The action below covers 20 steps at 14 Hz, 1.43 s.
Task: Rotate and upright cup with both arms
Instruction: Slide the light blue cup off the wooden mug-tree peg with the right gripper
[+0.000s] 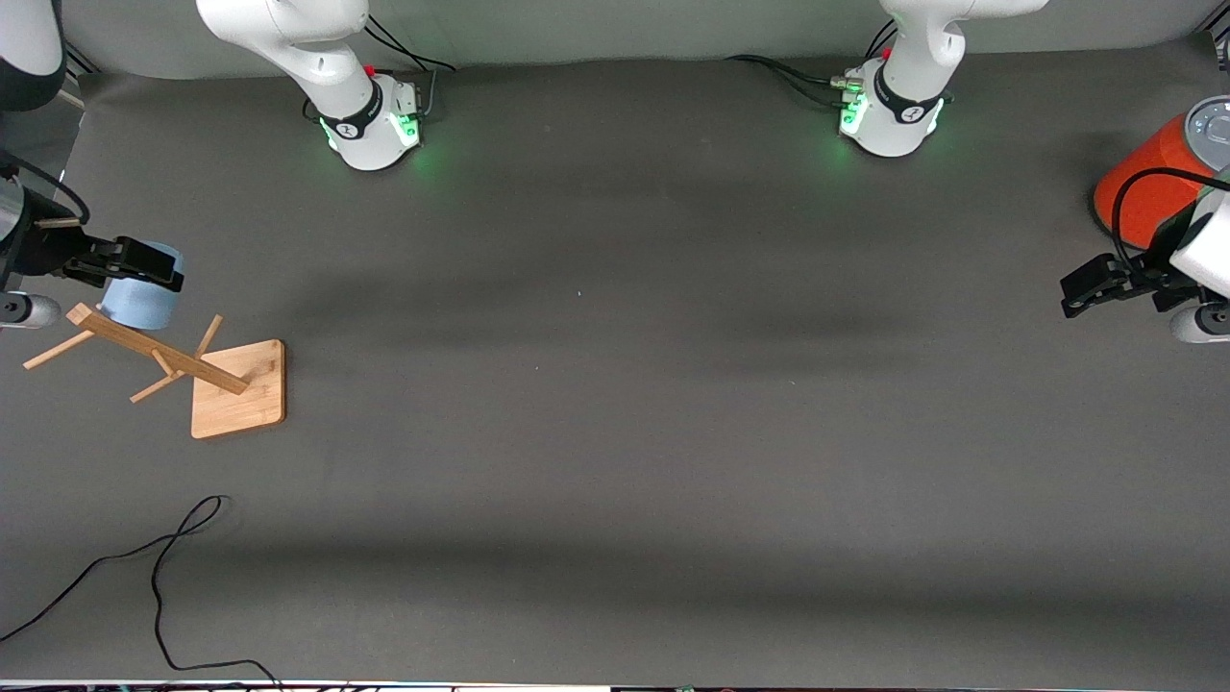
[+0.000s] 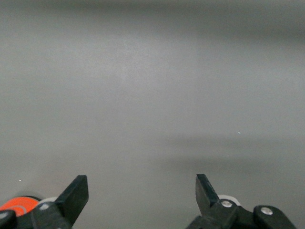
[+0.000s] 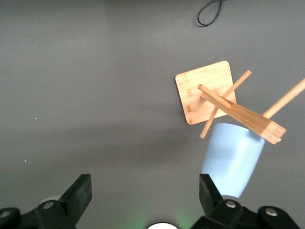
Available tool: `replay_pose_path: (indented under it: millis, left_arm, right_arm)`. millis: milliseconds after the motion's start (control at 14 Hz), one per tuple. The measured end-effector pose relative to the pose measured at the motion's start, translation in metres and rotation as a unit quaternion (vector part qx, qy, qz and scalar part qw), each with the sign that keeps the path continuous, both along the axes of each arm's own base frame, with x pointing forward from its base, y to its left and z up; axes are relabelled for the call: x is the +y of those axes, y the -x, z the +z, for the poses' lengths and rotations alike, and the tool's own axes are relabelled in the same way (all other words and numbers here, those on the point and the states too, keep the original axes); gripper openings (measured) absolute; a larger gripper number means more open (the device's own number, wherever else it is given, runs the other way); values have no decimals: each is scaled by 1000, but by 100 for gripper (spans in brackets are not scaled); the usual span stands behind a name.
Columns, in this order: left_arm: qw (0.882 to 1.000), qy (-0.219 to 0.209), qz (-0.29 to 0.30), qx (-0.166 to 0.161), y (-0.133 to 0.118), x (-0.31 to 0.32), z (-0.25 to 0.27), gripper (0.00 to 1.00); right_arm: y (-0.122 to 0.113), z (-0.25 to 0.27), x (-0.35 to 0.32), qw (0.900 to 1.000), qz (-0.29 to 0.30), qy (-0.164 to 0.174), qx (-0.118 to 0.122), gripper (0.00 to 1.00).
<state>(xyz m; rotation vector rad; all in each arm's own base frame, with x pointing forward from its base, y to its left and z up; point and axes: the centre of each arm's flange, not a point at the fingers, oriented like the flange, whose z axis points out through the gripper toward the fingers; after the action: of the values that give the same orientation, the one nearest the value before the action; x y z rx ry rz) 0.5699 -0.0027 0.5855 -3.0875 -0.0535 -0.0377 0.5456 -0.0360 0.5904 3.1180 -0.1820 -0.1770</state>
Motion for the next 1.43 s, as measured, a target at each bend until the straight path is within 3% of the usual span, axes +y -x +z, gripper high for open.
replay_pose_path:
  millis: [214, 429, 714, 1143, 1429]
  left_arm:
    - [1000, -4, -2, 2, -2, -1, -4, 100]
    - [1000, -5, -5, 3, -4, -4, -7, 100]
    - [1000, -5, -7, 9, -6, -7, -13, 100]
    - [1000, -6, -8, 16, -10, -8, -22, 100]
    - [1000, -6, -8, 18, -10, -7, -24, 100]
  right_arm:
    - [12, -16, -67, 1000, -19, -8, 18, 100]
    - [33, -18, -118, 999, -36, -16, 17, 100]
    - [44, -16, -119, 999, -42, -18, 16, 100]
    - [41, -30, -120, 984, -178, 0, 12, 100]
    - [39, -57, -121, 981, -193, 2, 6, 100]
